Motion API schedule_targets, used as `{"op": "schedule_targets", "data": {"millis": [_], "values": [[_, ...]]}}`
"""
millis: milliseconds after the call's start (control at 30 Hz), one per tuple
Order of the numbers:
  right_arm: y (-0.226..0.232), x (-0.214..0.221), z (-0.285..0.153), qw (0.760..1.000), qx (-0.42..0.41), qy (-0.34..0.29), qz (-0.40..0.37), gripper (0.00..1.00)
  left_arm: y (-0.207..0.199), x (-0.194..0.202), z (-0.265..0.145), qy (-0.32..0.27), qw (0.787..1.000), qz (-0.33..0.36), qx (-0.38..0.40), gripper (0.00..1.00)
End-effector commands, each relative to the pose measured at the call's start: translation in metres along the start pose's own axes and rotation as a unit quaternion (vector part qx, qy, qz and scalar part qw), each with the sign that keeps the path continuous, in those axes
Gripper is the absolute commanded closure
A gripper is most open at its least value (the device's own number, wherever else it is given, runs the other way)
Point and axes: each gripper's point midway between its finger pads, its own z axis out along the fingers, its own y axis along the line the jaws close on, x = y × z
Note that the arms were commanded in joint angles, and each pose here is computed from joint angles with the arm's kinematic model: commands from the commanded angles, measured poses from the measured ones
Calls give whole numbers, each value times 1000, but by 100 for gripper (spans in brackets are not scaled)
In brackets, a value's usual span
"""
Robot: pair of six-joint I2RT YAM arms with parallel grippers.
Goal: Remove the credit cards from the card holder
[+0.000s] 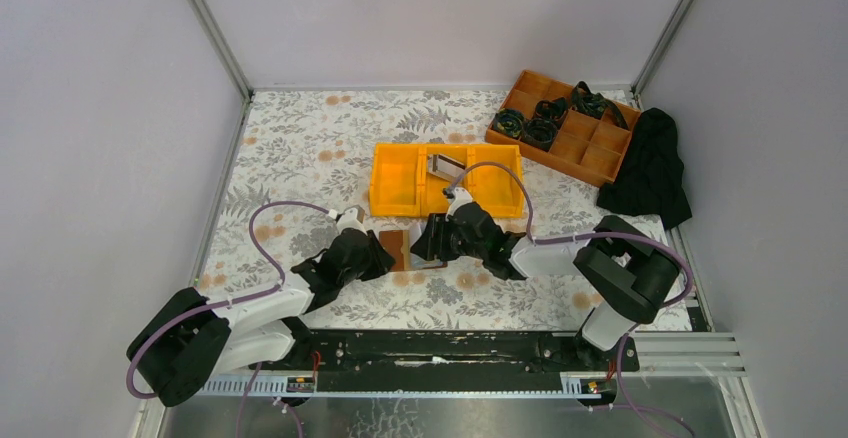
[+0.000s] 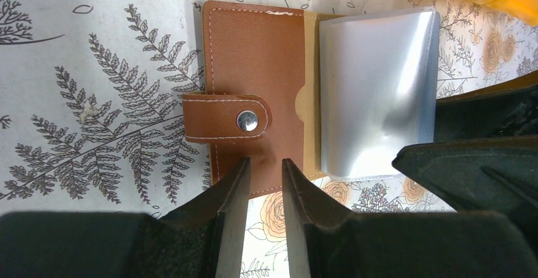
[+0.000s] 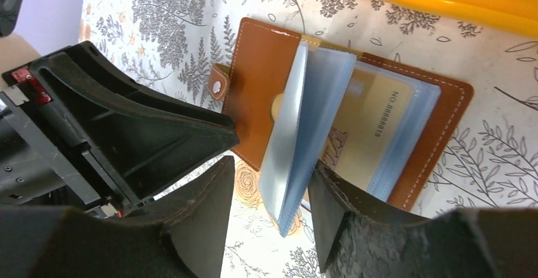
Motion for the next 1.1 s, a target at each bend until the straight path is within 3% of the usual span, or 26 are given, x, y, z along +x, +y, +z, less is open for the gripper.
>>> {"op": "schedule_targets", "data": {"millis": [0,400,700,1067], "values": [[24,-12,5,999,-40,-8,-2,47,8,4,0,1,1000,4,-9,67],[54,-18,7,997,-74,-3,-18,47,8,1,-1,-3,1000,6,-10,67],[50,-1,27,997,-67,22,-19,47,10,0,-7,-6,1000,6,-15,67],[42,13,40,997,-67,37,-7,47,26,-15,-39,-51,998,1,-40,64]]}}
